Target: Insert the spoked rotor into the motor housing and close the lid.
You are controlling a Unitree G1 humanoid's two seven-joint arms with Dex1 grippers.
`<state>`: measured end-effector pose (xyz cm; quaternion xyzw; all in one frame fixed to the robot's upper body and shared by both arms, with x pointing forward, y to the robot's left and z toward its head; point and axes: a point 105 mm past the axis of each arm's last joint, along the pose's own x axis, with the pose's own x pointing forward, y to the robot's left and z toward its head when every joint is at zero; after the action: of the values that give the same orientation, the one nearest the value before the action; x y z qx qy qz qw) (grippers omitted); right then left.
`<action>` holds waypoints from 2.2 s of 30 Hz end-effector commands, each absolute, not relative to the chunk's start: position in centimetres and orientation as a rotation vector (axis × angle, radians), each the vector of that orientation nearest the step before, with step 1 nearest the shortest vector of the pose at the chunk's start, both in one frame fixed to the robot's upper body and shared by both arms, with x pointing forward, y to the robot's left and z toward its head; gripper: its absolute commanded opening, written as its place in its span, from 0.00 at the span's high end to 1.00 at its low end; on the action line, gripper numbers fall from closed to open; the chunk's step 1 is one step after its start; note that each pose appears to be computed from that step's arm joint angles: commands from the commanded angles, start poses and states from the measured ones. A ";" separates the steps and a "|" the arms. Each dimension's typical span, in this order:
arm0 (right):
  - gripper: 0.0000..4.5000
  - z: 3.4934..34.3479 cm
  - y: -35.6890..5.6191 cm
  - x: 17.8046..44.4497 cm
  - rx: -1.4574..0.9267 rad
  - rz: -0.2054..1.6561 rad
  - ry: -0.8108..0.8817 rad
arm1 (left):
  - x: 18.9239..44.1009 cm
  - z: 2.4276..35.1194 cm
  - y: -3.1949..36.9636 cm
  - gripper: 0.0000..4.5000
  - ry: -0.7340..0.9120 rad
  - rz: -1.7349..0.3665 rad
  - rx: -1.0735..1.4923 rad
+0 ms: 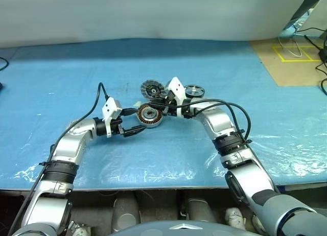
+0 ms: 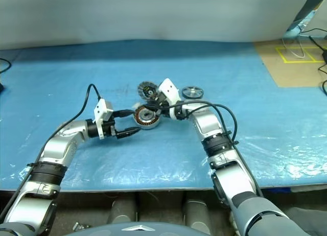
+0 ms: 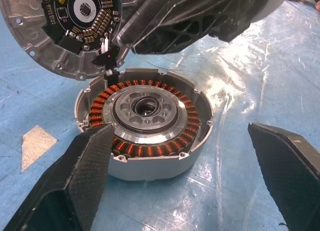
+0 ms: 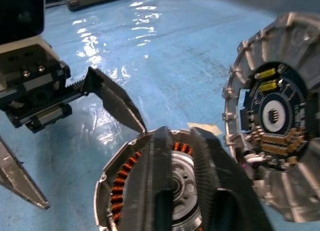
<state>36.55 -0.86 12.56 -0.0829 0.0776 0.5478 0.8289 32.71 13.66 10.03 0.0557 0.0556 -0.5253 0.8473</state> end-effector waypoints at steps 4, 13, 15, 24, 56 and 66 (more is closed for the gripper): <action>0.99 11.9 0.4 36.5 -0.224 1.155 0.177 | 32.7 11.2 13.3 0.00 0.081 -1.122 0.137; 0.99 8.4 -1.2 37.4 -0.431 1.104 0.265 | 32.6 11.1 13.2 0.00 0.082 -1.118 0.135; 0.99 7.8 -1.4 37.3 -0.465 1.104 0.277 | 32.6 11.1 13.2 0.00 0.083 -1.118 0.135; 0.99 6.5 -0.7 35.2 -0.633 1.214 0.248 | 32.7 10.9 13.5 0.00 0.085 -1.118 0.136; 0.99 11.5 -0.5 35.9 -0.402 1.167 0.184 | 33.0 11.7 13.2 0.00 0.069 -1.130 0.121; 0.99 9.2 -0.9 36.7 -0.557 1.130 0.241 | 32.7 11.2 13.1 0.00 0.077 -1.127 0.118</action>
<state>36.69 -0.73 10.00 -0.2272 0.0997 0.5322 0.8094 32.74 13.21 10.29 0.0541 0.0556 -0.5320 0.8432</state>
